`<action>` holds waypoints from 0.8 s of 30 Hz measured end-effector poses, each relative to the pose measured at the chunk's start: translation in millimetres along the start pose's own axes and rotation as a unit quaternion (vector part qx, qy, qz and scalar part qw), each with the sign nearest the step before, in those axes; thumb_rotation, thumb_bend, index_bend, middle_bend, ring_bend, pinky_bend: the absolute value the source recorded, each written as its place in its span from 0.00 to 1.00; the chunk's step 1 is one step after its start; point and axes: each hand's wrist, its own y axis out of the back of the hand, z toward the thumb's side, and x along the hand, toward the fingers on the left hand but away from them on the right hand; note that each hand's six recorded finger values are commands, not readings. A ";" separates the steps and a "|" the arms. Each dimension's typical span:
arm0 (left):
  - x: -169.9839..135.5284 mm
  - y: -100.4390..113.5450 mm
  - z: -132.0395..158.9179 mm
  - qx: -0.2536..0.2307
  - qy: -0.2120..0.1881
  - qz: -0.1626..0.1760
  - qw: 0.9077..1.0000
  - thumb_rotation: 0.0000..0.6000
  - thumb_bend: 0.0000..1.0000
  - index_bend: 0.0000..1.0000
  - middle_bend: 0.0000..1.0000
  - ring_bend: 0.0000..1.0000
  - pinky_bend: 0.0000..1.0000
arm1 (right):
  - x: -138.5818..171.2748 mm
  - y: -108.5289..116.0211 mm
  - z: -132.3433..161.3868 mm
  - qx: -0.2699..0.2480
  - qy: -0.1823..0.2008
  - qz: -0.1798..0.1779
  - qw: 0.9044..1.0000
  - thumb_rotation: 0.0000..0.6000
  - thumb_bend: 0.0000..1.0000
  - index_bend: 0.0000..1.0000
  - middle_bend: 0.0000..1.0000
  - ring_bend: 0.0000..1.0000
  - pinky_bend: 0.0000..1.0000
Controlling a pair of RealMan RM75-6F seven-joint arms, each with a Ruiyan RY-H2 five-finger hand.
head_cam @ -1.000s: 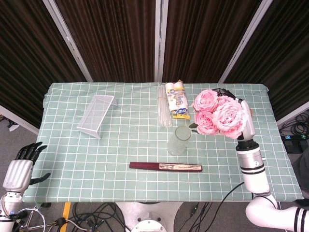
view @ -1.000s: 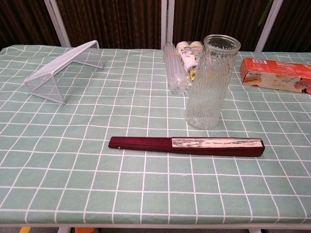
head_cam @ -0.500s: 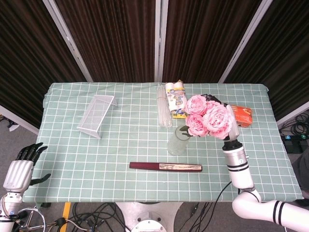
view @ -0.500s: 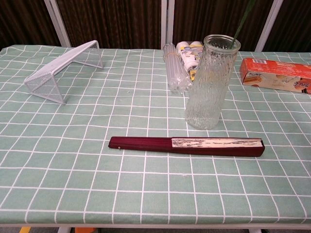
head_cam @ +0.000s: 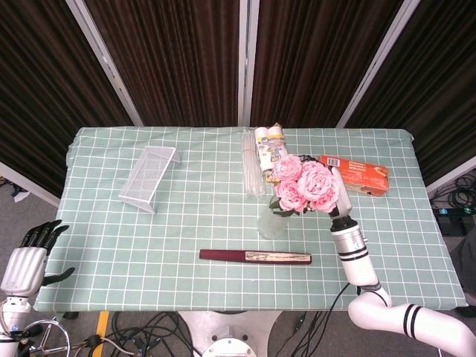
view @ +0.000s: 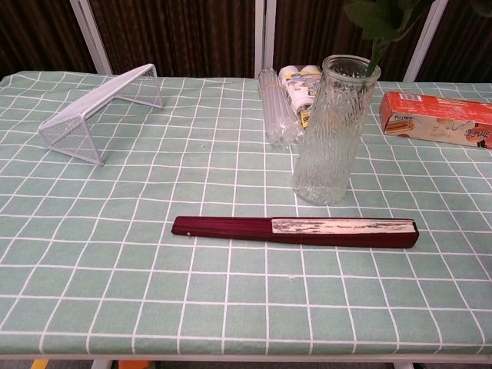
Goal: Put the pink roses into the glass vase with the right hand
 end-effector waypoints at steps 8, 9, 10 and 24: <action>-0.3 0.2 -1.3 -0.006 0.001 -0.002 1.000 1.00 0.00 0.18 0.10 0.09 0.13 | 2.1 -4.0 -28.6 -0.021 -0.033 0.035 0.999 1.00 0.00 0.20 0.26 0.21 0.40; -0.4 0.0 -1.7 -0.005 0.001 -0.002 1.000 1.00 0.00 0.18 0.10 0.09 0.13 | 2.8 -4.5 -32.0 -0.019 -0.035 0.041 0.998 1.00 0.00 0.18 0.25 0.19 0.38; -0.6 -0.2 -1.8 -0.005 0.001 -0.003 1.000 1.00 0.00 0.18 0.10 0.09 0.13 | 4.0 -5.5 -36.4 -0.015 -0.037 0.049 0.998 1.00 0.00 0.16 0.23 0.17 0.35; -1.2 0.9 -2.0 -0.006 0.002 -0.001 1.000 1.00 0.00 0.19 0.10 0.09 0.13 | 16.1 8.1 -41.7 0.080 -0.040 0.113 0.990 1.00 0.00 0.00 0.00 0.00 0.00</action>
